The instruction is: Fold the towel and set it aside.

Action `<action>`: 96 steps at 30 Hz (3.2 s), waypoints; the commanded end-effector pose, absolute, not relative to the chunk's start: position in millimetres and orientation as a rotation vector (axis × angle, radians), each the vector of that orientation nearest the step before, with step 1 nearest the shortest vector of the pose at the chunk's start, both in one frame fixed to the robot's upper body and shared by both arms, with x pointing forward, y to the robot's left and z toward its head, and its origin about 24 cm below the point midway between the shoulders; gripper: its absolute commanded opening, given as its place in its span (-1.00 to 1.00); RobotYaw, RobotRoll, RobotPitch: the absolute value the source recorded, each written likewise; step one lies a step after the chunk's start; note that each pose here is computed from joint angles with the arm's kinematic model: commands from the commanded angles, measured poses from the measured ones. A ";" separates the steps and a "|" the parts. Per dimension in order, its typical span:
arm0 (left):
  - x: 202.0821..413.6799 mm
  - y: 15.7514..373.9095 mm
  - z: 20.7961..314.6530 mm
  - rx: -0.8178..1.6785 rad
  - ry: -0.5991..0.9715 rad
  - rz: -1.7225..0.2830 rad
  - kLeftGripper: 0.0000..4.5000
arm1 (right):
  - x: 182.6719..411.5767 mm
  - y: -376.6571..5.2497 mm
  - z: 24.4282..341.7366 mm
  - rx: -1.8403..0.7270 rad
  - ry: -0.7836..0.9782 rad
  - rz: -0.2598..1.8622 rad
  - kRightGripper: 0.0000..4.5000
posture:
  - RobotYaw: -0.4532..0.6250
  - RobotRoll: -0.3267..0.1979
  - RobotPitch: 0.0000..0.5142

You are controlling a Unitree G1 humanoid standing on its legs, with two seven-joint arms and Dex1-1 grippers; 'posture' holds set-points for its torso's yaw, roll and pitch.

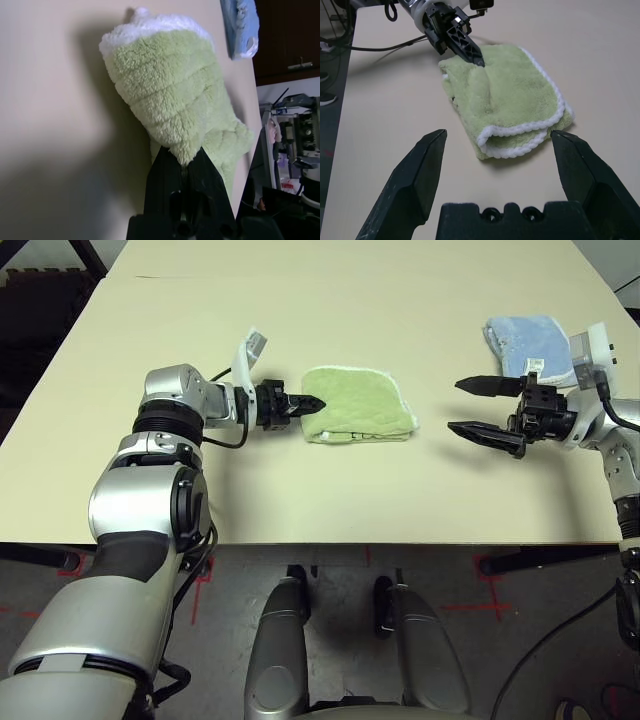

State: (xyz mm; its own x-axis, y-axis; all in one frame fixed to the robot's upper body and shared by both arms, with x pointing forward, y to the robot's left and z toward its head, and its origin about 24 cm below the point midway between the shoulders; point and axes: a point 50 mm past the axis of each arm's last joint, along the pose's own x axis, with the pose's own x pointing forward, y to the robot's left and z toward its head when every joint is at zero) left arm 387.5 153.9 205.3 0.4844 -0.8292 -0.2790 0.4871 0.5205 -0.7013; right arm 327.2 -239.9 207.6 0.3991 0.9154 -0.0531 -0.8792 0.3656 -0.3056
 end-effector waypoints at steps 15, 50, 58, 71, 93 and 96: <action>398.8 250.0 238.8 -0.645 0.116 -0.414 -0.99 | 343.0 -226.5 201.7 -0.161 -0.255 1.015 1.00 | -0.07 0.25 -0.07; 382.9 314.9 193.1 -1.006 -0.229 0.306 -0.99 | 345.9 -213.2 206.7 -0.194 -0.273 1.069 1.00 | -0.05 0.25 -0.12; 380.8 299.5 194.3 -1.040 -0.279 0.360 -0.99 | 346.9 -213.0 206.6 -0.198 -0.272 1.072 1.00 | -0.04 0.25 -0.11; 383.2 294.4 189.2 -0.986 -0.193 0.409 -0.88 | 347.9 -212.8 207.0 -0.202 -0.273 1.073 1.00 | -0.05 0.25 -0.10; 305.4 257.2 258.5 -0.130 0.567 -0.410 0.98 | 352.3 -212.6 208.0 -0.203 -0.278 1.079 1.00 | 0.02 0.25 -0.09; 311.7 253.1 266.6 0.030 0.453 -0.527 0.98 | 354.3 -211.9 209.7 -0.202 -0.291 1.070 1.00 | 0.01 0.25 -0.09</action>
State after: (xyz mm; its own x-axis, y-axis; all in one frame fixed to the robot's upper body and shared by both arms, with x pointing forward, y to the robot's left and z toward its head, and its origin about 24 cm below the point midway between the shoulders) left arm 307.8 260.0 265.7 0.7825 -0.4244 -0.4556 0.3986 0.9036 -0.1570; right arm 353.5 -211.4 212.1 0.4438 0.8851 0.1403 -0.8325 0.4652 -0.3011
